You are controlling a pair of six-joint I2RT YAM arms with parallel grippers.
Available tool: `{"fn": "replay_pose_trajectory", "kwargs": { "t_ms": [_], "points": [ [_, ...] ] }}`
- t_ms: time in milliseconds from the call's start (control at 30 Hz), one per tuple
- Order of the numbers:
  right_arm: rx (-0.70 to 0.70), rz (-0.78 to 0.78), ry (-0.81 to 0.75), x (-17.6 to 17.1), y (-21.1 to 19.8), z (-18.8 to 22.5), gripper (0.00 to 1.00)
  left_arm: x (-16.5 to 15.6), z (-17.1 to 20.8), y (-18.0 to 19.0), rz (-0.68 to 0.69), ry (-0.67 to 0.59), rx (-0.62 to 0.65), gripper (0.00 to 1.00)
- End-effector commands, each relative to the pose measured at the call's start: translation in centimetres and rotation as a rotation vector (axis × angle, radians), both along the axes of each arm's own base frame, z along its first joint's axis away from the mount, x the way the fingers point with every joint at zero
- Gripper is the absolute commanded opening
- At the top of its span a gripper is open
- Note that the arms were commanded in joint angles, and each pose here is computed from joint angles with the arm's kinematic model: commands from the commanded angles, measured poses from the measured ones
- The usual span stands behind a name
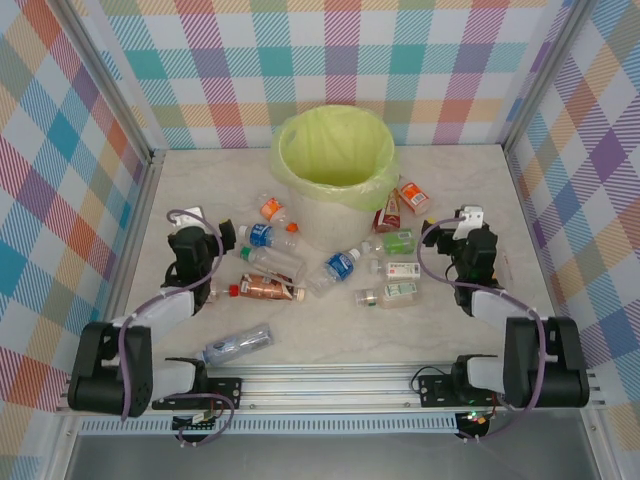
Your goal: Put the plastic bottles in the bin
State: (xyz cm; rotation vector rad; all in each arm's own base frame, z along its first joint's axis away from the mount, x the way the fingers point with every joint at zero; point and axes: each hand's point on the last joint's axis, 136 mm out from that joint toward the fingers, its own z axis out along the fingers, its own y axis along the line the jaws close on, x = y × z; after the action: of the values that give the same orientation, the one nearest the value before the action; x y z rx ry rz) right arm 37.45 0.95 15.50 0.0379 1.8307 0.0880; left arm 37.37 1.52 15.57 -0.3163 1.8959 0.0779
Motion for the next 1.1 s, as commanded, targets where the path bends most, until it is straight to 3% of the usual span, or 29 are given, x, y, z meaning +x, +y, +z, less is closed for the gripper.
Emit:
{"fn": "replay_pose_trajectory", "kwargs": {
  "t_ms": [0, 133, 200, 333, 433, 600, 933, 1067],
  "points": [
    [0.089, -0.025, 0.058, -1.0, 0.1, 0.9, 1.0, -2.7, 2.2, 2.5, 0.212, 0.057, -0.153, 1.0],
    [0.203, -0.077, 0.145, -2.3, -0.1, 1.6, 1.0, -8.2, 3.3, 3.0, 0.433, 0.123, -0.45, 1.0],
    [0.25, -0.094, 0.193, -2.9, 0.0, 1.6, 1.0, -10.4, 3.6, 2.2, 0.46, 0.154, -0.533, 1.0],
    [0.295, -0.054, 0.259, -3.8, 1.1, 1.6, 1.0, -14.6, 4.4, 1.4, 0.538, 0.226, -0.577, 1.0],
    [0.305, -0.041, 0.269, -4.3, 1.3, 2.1, 1.0, -16.3, 3.8, -0.6, 0.536, 0.366, -0.658, 1.0],
    [0.312, -0.048, 0.257, -4.6, 1.2, 2.6, 1.0, -20.1, 1.5, -3.3, 0.659, 0.583, -0.768, 1.0],
    [0.304, -0.082, 0.284, -4.1, 0.8, 1.4, 1.0, -24.3, -1.9, -9.1, 0.817, 0.868, -0.918, 1.0],
    [0.306, -0.079, 0.298, -3.7, 0.9, 0.8, 1.0, -25.1, -2.7, -9.3, 0.843, 0.864, -0.948, 1.0]
  ]
}}
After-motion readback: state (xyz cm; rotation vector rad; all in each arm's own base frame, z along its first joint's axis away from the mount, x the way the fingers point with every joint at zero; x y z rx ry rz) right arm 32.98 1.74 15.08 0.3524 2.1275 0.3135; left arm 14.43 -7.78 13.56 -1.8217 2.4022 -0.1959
